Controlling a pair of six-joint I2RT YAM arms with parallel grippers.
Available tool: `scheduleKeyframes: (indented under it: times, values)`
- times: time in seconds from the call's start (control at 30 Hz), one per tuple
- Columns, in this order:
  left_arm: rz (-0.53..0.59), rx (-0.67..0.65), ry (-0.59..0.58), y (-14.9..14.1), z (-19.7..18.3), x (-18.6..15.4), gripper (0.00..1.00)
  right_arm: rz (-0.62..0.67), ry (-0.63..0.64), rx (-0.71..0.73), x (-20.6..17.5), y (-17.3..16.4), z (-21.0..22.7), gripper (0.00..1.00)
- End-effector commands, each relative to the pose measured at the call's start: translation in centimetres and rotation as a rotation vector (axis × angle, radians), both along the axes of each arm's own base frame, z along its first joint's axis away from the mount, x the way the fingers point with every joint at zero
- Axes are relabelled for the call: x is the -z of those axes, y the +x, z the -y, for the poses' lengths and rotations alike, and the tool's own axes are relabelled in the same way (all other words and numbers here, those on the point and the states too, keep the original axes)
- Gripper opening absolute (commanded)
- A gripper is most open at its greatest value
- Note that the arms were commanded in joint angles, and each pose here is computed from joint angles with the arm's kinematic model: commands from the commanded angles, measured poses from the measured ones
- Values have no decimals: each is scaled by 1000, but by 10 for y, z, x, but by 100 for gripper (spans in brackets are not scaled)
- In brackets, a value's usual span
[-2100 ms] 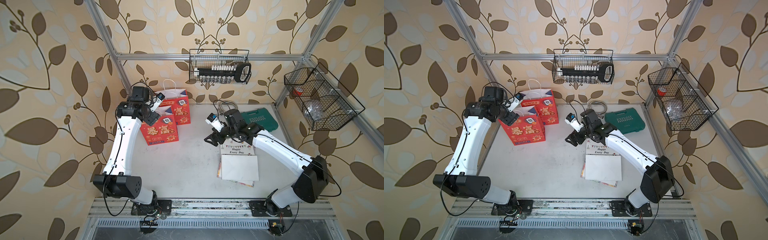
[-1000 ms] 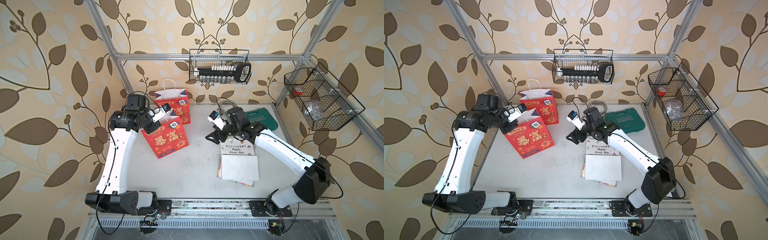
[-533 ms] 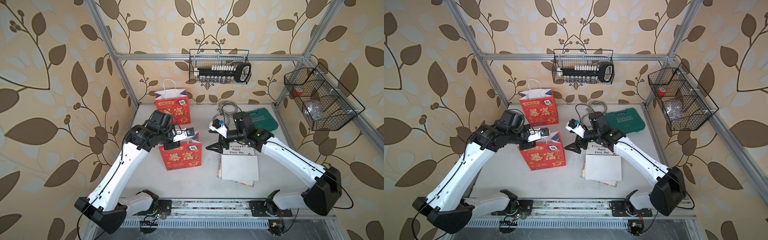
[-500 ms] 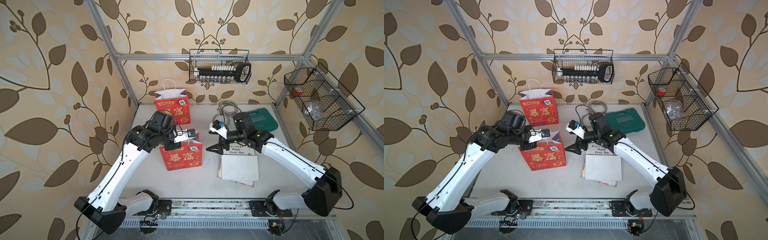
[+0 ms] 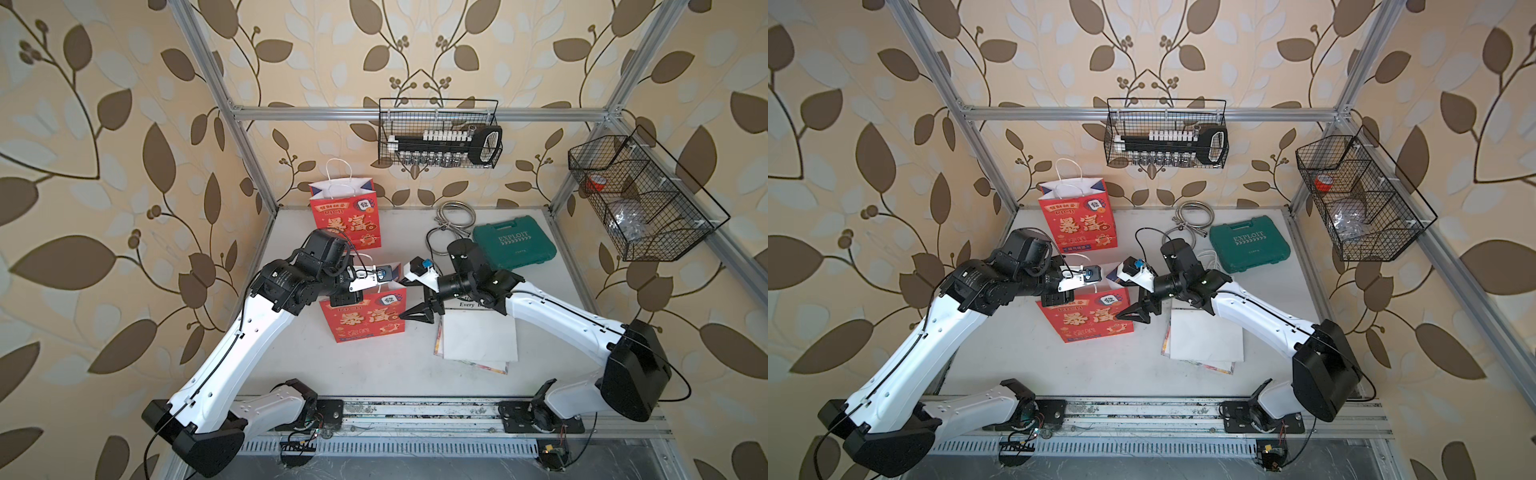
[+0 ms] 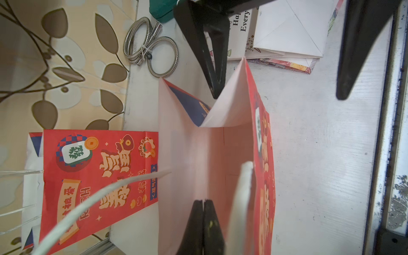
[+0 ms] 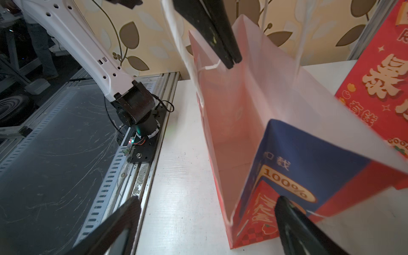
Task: Put away the paper bag
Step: Pick up the paper bag from the center of the board.
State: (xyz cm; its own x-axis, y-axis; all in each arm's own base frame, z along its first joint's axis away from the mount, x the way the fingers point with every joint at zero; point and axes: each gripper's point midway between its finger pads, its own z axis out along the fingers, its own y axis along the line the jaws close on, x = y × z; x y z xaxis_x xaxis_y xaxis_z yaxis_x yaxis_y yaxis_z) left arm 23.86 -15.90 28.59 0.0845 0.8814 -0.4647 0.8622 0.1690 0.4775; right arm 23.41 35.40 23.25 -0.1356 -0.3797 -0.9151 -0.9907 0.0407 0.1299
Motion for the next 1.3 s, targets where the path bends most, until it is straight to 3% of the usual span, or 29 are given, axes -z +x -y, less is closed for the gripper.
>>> scheduleKeyframes:
  times: [0.0, 0.23, 0.5, 0.73, 1.03, 1.27]
  values:
    - [25, 10, -5, 0, 2, 2, 0, -23, 121, -93, -28, -10, -17, 92]
    - [45, 7, -11, 0, 1, 6, 0, 77, 146, 42, -34, 9, 7, 97]
    - [80, 16, -15, -1, 0, 2, 0, 268, 8, 192, -15, 38, 38, 99]
    - [70, 23, -13, -4, 0, 7, 0, 251, 78, 0, -21, 26, 11, 100]
    - [77, 37, -34, -6, 2, 4, 0, 297, 108, -65, -12, 32, -8, 100]
    - [88, 22, -42, -4, 2, 4, 0, 260, 141, -146, -6, 20, -26, 99]
